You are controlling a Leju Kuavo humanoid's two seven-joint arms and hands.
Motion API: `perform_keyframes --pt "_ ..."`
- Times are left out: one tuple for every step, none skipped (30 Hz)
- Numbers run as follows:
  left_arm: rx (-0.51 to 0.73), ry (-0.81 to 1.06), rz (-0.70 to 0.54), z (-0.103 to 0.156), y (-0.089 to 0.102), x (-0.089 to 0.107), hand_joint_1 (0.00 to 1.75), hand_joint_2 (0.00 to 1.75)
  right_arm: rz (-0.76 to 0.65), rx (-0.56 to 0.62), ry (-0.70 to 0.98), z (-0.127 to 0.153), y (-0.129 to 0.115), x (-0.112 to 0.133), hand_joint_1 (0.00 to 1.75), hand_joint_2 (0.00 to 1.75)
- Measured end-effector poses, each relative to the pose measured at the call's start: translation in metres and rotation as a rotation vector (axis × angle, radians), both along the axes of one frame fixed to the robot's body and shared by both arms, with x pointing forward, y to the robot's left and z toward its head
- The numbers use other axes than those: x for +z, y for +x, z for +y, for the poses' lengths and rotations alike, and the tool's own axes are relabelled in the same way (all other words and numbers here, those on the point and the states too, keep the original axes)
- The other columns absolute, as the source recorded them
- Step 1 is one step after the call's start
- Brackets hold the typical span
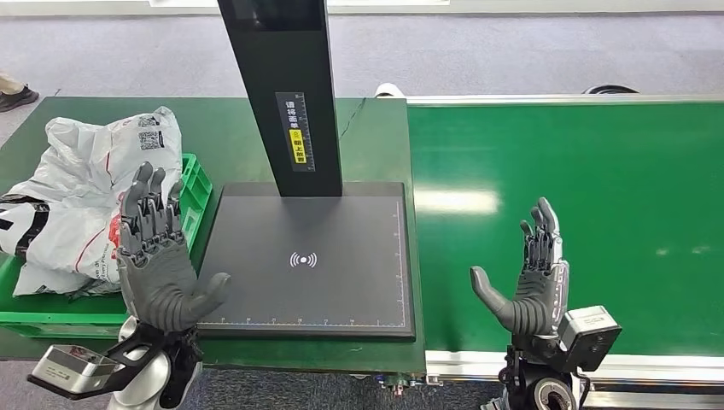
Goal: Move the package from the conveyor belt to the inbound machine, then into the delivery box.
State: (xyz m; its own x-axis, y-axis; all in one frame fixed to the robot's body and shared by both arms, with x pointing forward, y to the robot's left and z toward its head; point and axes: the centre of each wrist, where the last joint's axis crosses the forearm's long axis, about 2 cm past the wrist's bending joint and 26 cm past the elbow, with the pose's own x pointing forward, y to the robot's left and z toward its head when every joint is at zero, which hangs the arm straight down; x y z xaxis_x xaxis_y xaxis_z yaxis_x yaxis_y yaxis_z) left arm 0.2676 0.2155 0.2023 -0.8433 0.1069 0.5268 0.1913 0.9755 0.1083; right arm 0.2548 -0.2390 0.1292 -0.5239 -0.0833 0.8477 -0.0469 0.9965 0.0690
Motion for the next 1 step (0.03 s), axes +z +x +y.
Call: perform_keyframes --pt "-0.002 0.001 0.003 -0.0007 -0.0002 -0.0008 0.0 1.75 0.0 0.001 0.0 0.0002 0.0001 -0.0001 0.0 1.75"
